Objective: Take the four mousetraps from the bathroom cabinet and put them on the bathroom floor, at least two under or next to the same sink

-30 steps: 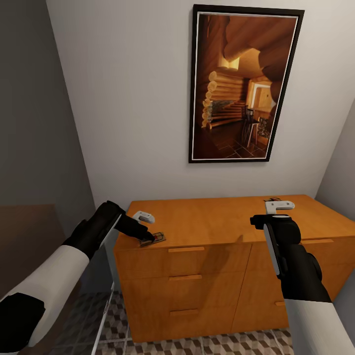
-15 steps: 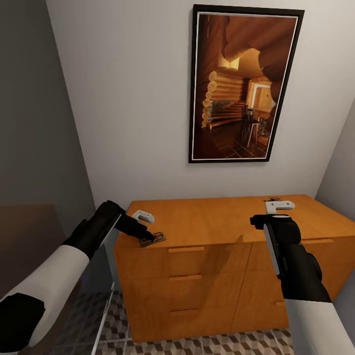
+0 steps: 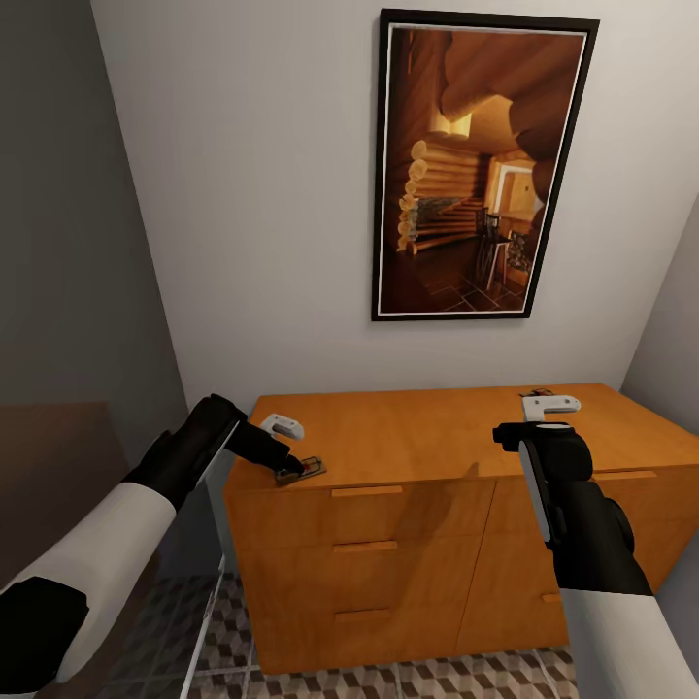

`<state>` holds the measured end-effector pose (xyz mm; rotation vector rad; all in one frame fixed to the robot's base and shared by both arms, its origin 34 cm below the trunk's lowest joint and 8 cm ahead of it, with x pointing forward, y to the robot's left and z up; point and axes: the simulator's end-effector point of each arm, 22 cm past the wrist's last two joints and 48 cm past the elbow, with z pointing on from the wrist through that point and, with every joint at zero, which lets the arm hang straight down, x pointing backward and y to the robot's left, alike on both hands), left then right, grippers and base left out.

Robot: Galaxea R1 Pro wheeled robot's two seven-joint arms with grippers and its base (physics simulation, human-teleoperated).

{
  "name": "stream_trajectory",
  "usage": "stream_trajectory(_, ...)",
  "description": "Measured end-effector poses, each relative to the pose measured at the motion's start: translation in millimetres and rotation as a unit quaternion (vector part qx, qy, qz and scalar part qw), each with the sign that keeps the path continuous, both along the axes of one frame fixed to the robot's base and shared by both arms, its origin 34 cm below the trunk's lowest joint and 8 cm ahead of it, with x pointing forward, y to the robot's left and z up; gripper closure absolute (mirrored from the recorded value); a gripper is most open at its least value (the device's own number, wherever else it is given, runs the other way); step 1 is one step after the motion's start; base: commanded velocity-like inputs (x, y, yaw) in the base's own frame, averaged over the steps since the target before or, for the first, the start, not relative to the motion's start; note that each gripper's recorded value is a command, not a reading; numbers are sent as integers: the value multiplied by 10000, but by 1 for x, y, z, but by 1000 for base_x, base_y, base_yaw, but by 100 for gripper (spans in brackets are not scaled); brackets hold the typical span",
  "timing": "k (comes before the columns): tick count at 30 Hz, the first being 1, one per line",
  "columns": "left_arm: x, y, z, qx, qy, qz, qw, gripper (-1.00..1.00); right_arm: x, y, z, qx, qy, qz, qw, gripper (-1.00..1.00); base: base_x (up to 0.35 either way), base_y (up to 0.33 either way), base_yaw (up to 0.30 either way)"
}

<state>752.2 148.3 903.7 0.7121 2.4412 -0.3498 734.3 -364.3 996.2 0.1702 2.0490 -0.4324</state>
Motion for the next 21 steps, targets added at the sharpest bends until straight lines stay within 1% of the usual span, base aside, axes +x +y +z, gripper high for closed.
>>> stream_trajectory(4, -1, -2, 0, -31, 19, -13, 10000, 100, 0, 0, 0, 1, -1, -4, 10000, -100, 0, 0, 0)
stream_trajectory(5, -3, -7, 3, -129, 44, -30, 9999, 100, 0, 0, 0, 3, 2, -4, 10000, -100, 0, 0, 0)
stream_trajectory(8, 0, -13, 19, -169, -168, -110, 9997, 100, 0, 0, 0, 1, 2, -5, 10000, -100, 0, 0, 0)
stream_trajectory(9, 1, -16, 29, -193, -286, -154, 9993, 100, 0, 0, 0, -1, 0, -7, 10000, -100, 0, 0, 0)
stream_trajectory(13, 3, -22, 44, -212, -495, -226, 9983, 100, 0, -1, 0, -3, 1, -9, 10000, -100, 0, 0, 0)
stream_trajectory(21, 4, -25, 56, -218, -655, -270, 9972, 100, 0, 0, 0, 2, 2, -4, 10000, -100, 0, 0, 0)
